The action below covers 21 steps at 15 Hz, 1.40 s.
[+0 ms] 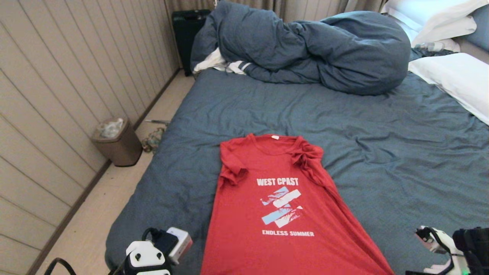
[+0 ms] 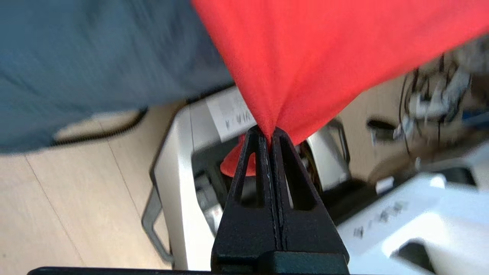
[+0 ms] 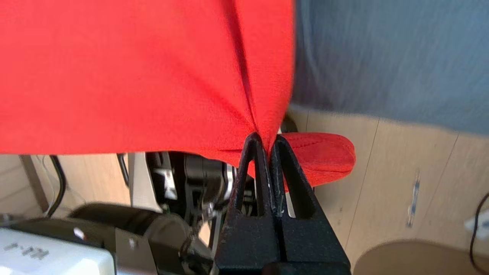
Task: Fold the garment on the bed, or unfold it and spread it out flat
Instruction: Fold the red T-shirt
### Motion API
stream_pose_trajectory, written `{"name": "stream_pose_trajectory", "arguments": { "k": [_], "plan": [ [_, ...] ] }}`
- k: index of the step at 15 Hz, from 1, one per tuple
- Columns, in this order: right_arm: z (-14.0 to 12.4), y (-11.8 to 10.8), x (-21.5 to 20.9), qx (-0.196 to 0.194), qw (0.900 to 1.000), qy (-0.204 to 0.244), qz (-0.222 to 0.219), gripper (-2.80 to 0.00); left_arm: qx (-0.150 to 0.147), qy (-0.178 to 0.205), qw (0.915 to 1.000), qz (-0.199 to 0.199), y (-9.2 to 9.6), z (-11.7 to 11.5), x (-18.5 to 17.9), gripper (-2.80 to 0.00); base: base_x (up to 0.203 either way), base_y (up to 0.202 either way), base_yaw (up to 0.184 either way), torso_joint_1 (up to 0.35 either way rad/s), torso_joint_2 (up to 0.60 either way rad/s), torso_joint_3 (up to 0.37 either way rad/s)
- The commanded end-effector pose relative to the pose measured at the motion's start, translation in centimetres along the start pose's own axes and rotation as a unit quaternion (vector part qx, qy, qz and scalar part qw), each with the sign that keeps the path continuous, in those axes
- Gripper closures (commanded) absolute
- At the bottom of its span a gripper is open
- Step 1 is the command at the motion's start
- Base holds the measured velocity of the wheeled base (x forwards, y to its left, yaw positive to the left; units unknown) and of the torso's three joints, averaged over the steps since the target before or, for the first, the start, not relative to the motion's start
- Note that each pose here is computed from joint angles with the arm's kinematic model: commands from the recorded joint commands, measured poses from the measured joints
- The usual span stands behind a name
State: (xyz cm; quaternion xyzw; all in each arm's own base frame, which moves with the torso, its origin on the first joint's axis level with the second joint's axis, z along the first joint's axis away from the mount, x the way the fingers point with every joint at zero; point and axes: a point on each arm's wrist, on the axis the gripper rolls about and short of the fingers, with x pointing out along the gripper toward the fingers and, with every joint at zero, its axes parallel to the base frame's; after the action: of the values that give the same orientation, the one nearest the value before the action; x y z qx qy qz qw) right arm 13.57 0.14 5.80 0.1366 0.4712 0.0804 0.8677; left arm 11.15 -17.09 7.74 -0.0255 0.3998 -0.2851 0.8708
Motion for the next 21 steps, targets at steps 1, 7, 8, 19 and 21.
{"name": "stream_pose_trajectory", "arguments": {
  "k": [1,7,8,19,21],
  "plan": [
    [0.7,0.2,-0.1,-0.005,1.0,-0.015,0.004,0.0,-0.007,-0.021,0.9997,0.0,-0.1,0.8,-0.3,0.0,0.0,0.0,0.0,0.0,0.0,0.0],
    [4.5,0.6,0.4,-0.015,0.999,-0.048,0.01,0.0,-0.024,-0.066,0.9972,0.025,0.4,5.3,1.5,0.0,0.0,0.0,0.0,0.0,0.0,0.0],
    [5.5,0.6,0.7,-0.015,0.999,-0.051,0.011,0.0,-0.025,-0.074,0.9964,0.033,0.7,6.3,2.2,0.0,0.0,0.0,0.0,0.0,0.0,0.0],
    [16.7,0.9,7.6,-0.024,0.997,-0.073,0.019,0.0,-0.037,-0.12,0.9896,0.071,5.8,15.4,10.4,0.0,0.0,0.0,0.0,0.0,0.0,0.0],
    [18.0,1.2,9.0,-0.03,0.996,-0.076,0.023,0.0,-0.038,-0.115,0.9897,0.076,6.5,15.8,12.2,0.0,0.0,0.0,0.0,0.0,0.0,0.0]
  ]
}}
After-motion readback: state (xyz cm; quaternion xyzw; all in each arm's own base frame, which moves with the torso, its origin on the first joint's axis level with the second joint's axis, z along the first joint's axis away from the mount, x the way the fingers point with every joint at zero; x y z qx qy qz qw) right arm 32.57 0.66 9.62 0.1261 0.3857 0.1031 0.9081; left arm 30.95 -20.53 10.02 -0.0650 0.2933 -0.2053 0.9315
